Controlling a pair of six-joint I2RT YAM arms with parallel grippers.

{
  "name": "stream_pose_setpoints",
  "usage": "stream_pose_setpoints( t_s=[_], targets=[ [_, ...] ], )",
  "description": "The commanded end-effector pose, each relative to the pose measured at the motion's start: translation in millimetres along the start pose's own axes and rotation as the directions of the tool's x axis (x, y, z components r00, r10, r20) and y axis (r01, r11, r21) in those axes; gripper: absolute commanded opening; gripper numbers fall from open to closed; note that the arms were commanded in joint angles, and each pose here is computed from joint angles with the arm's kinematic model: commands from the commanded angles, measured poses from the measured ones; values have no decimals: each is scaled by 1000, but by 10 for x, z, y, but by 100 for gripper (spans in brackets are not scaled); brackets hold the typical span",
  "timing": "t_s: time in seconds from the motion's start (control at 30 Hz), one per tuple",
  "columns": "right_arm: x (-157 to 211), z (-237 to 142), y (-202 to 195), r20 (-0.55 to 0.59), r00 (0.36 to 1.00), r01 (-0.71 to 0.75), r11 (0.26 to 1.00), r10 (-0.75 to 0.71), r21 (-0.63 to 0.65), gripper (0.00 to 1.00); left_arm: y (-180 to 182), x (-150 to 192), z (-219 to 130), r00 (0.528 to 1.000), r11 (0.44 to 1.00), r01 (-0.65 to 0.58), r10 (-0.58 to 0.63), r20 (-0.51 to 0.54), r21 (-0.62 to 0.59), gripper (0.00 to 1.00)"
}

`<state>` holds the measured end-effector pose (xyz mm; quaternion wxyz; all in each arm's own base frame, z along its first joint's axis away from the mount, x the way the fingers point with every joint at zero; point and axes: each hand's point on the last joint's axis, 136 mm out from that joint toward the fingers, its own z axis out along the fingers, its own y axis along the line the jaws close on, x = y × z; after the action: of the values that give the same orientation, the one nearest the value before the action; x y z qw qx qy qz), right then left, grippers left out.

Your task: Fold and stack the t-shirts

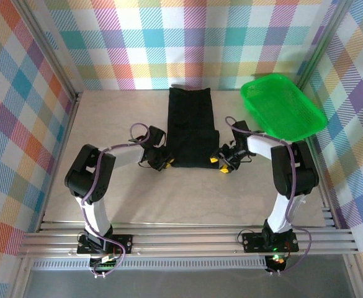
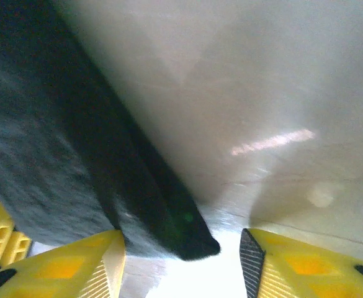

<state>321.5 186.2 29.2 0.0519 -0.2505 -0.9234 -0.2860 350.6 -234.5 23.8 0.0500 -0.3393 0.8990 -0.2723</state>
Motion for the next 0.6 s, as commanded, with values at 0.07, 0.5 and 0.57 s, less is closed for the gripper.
stream_pose_setpoints(
  t_s=[0.07,0.5,0.57],
  targets=[
    [-85,117,272,0,1000,1,999,-1,-53,36,48,-50,52,999,1000,6,-6,38,0,0],
    [192,-234,221,56,991,117,993,-118,25,0,246,207,-354,1000,1000,2,-2,-2,3,0],
    [362,-247,132,32,991,132,991,-133,29,0,340,318,-441,999,1000,-29,29,-27,-5,0]
  ],
)
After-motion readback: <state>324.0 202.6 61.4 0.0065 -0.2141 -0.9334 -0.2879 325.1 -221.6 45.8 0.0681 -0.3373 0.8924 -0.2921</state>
